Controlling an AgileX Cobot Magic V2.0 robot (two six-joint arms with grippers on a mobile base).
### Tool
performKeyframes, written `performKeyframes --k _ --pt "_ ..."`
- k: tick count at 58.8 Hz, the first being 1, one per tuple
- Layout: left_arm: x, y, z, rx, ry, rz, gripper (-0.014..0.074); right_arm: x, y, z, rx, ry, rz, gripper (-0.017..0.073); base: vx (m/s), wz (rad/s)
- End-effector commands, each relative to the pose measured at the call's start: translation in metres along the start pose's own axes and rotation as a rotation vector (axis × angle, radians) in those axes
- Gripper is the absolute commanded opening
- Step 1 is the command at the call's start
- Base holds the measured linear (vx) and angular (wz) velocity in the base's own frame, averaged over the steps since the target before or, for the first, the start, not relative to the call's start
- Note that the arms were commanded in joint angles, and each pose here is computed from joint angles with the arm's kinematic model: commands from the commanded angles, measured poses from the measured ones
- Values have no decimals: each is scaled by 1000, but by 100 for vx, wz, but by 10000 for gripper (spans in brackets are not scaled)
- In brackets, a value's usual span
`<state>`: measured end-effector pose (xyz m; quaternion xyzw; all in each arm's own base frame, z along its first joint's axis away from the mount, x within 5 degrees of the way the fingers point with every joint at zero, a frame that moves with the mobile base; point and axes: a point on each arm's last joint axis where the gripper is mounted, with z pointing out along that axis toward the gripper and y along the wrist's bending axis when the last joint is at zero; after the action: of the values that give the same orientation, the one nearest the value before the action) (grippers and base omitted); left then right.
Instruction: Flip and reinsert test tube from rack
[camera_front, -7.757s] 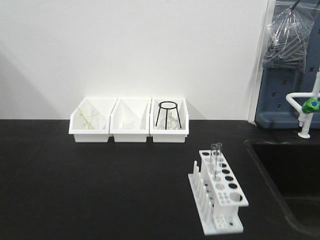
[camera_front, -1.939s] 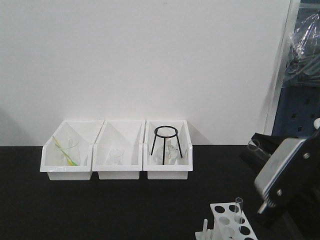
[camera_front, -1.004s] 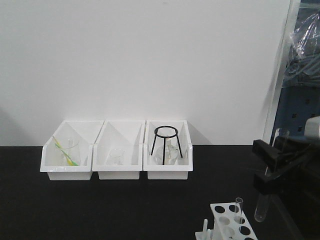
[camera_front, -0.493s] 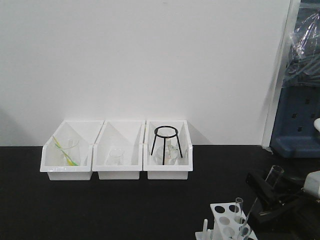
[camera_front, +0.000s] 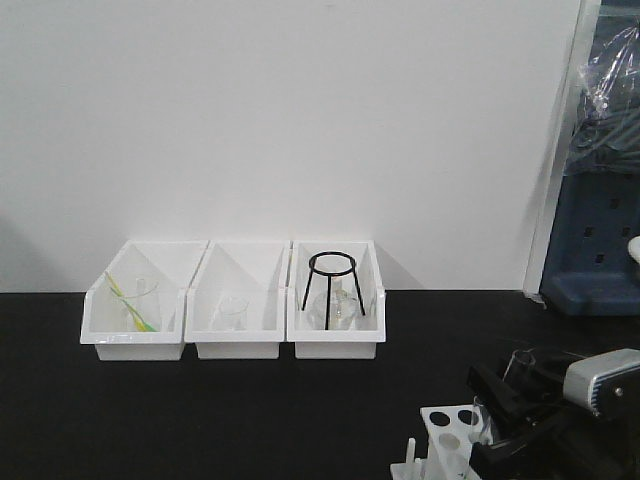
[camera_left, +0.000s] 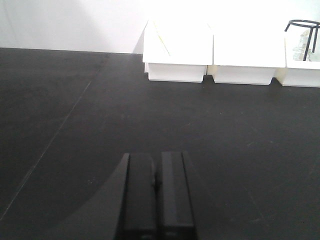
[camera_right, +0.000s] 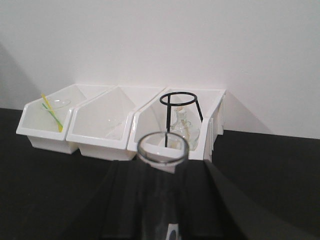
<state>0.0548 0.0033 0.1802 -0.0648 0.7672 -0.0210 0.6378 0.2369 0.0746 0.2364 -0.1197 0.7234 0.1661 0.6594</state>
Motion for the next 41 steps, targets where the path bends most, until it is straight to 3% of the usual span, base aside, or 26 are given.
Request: performKeyframes --k 1,41 --pt "-7 -1 -1 19 -86 -4 -6 -15 2 4 -39 -119 -37 -8 0 0" --pt "-7 -1 -1 19 -86 -4 -6 36 -2 32 -77 -1 -18 -8 0 0"
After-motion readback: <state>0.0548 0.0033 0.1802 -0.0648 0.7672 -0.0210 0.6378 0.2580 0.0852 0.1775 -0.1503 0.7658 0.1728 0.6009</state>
